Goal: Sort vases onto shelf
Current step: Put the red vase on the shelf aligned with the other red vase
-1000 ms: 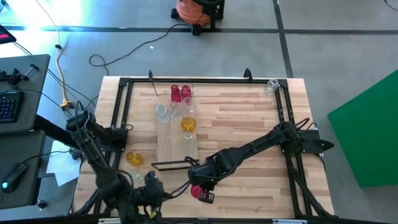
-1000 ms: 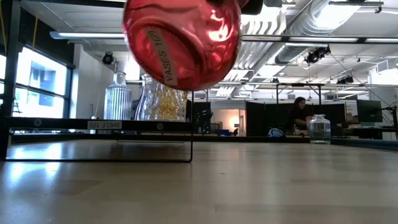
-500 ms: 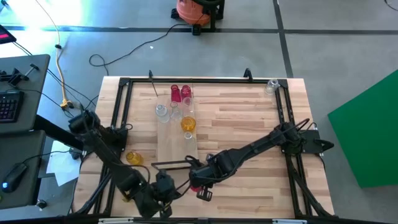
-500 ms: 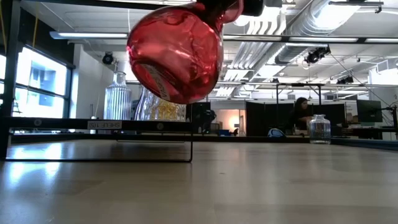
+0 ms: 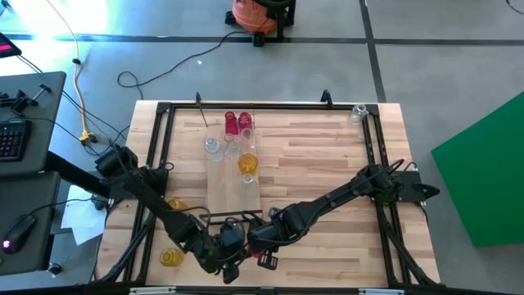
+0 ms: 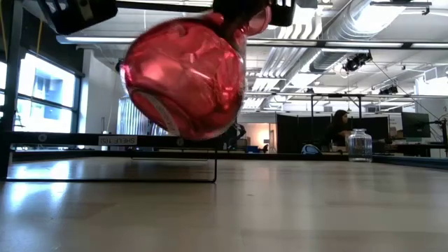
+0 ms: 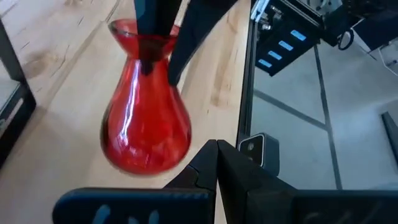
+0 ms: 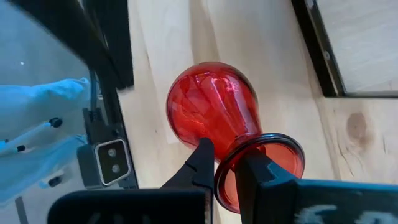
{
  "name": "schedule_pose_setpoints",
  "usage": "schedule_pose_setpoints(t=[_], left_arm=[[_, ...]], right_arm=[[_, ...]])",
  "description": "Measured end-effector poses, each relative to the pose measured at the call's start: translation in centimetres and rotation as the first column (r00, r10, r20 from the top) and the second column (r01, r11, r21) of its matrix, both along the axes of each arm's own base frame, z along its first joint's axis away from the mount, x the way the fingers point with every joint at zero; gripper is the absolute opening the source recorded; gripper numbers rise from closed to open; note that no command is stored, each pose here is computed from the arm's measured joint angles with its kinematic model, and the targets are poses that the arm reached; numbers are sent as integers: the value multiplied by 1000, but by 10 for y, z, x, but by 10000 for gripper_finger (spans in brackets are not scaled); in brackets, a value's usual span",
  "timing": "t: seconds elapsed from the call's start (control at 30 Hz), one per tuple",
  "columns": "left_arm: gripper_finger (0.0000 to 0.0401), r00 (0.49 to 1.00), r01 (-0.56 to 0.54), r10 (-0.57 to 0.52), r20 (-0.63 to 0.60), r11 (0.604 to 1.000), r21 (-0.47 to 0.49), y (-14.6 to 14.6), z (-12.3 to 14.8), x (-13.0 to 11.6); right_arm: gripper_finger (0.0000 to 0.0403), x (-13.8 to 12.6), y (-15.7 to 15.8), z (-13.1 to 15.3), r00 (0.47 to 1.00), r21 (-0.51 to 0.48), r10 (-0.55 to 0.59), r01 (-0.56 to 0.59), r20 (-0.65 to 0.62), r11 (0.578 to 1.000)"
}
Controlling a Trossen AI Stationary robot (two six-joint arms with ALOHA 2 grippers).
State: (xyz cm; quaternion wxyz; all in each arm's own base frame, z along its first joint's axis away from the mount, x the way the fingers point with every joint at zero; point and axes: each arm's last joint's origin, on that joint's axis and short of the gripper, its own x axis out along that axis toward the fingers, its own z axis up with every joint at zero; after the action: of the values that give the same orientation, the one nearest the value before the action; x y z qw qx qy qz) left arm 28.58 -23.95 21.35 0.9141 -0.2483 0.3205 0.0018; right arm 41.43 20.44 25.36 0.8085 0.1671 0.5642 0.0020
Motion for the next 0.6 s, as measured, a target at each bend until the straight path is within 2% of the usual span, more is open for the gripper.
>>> schedule_pose_setpoints(t=[0.2, 0.33, 0.6], left_arm=[[0, 998, 25, -27, -58, 999, -34, -3, -23, 11], [0, 998, 28, -31, -47, 998, -56, -6, -37, 20], [0, 1000, 14, -15, -25, 999, -42, -3, -38, 25]], right_arm=[[8, 2, 1, 1, 1000, 22, 6, -6, 13, 1000], [19, 1, 1, 1, 1000, 23, 2, -2, 10, 1000], [17, -2, 7, -5, 999, 33, 11, -10, -30, 999]])
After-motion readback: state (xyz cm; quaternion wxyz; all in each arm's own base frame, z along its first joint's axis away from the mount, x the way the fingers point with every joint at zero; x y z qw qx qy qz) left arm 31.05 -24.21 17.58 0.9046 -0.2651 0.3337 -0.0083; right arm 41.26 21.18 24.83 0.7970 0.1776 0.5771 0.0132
